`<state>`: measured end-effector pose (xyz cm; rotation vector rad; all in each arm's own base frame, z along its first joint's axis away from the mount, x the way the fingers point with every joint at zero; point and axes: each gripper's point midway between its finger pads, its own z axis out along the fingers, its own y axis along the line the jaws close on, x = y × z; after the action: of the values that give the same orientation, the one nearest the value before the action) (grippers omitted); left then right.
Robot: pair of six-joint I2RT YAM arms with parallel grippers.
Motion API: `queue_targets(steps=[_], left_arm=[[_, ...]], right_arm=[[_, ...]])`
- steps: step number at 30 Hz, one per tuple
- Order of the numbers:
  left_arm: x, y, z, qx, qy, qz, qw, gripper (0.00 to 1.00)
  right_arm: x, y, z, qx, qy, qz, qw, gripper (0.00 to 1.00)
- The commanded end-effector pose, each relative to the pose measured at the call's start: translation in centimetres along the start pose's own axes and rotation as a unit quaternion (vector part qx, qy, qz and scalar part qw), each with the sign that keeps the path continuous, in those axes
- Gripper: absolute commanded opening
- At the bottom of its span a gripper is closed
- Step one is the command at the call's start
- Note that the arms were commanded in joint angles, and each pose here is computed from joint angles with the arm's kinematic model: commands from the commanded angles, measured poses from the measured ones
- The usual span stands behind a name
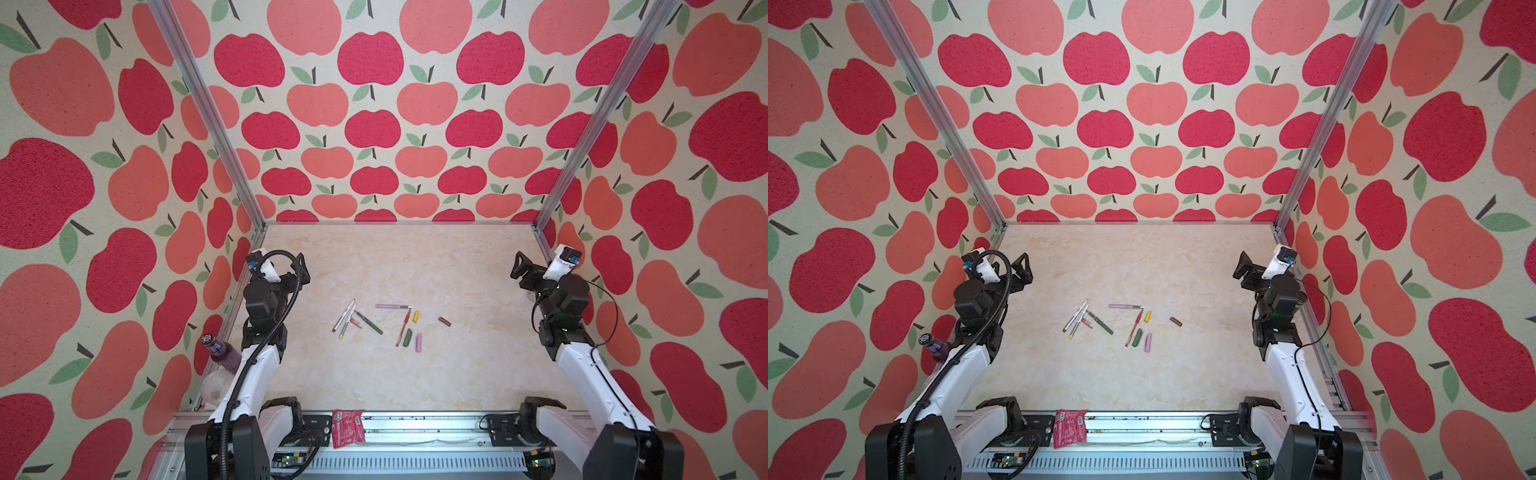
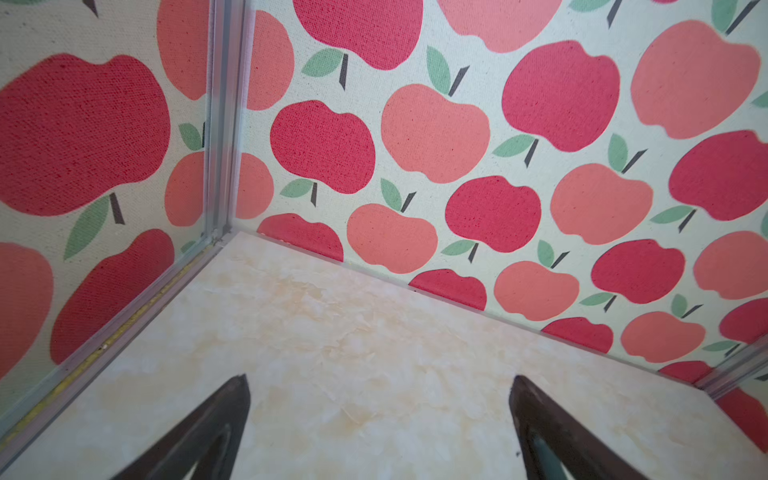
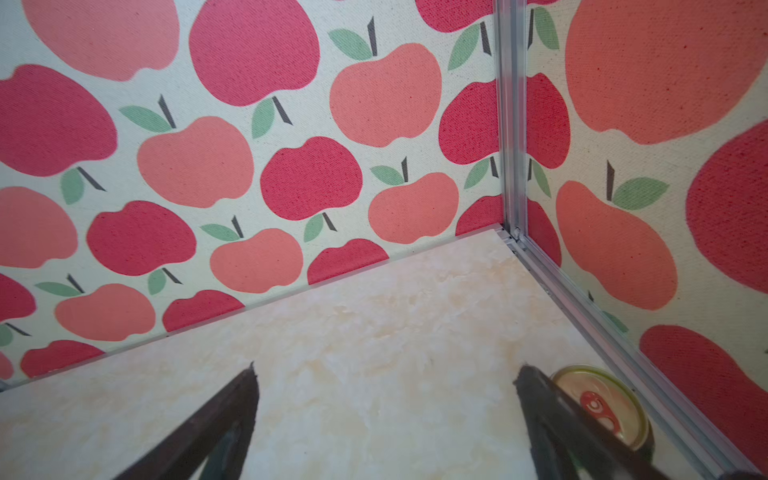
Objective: Insert the pens into the pen caps
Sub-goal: 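Reach the left gripper down to the pink fountain pen while the right arm rises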
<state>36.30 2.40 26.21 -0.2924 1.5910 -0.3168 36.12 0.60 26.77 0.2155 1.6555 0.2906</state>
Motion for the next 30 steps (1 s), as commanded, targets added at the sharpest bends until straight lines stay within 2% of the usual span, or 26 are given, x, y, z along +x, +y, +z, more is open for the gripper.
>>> queue_targets(steps=[1,5,7,10,12,15,19,22,25,30], left_arm=[[1.7,-2.1,-1.0,0.068,0.044,-0.095,0.992,0.99],[2.1,-3.2,-1.5,0.076,0.101,-0.099,0.987,0.99],[2.0,-4.1,-1.9,0.077,0.126,-0.084,0.985,0.99],[2.2,-6.8,-2.8,0.108,0.155,-0.004,0.982,0.99],[2.7,-9.2,-3.2,0.145,0.179,0.056,0.972,0.99],[4.7,-13.4,-4.0,0.218,0.227,0.138,0.939,0.99],[9.4,-17.4,-4.7,0.278,0.308,0.243,0.877,0.99],[12.9,-18.5,-4.9,0.296,0.364,0.287,0.835,0.97],[15.7,-19.4,-5.0,0.312,0.400,0.316,0.802,0.96],[20.4,-19.6,-5.4,0.330,0.494,0.347,0.726,0.88]], right_arm=[[2.7,3.3,-0.7,-0.082,0.098,0.062,0.990,0.99],[3.8,6.2,-0.9,-0.113,0.185,0.034,0.976,0.99],[4.9,7.6,-1.0,-0.114,0.230,0.017,0.966,0.98],[6.5,9.6,-1.5,-0.129,0.287,0.013,0.949,0.97],[7.4,11.0,-2.1,-0.145,0.319,0.014,0.936,0.95],[8.5,12.0,-3.0,-0.148,0.362,0.014,0.920,0.94],[9.7,12.6,-4.4,-0.150,0.404,0.013,0.902,0.92],[10.7,12.6,-5.7,-0.149,0.422,0.006,0.894,0.92],[12.0,12.1,-6.8,-0.144,0.439,-0.002,0.887,0.92],[14.4,11.5,-7.8,-0.142,0.472,-0.001,0.870,0.90]])
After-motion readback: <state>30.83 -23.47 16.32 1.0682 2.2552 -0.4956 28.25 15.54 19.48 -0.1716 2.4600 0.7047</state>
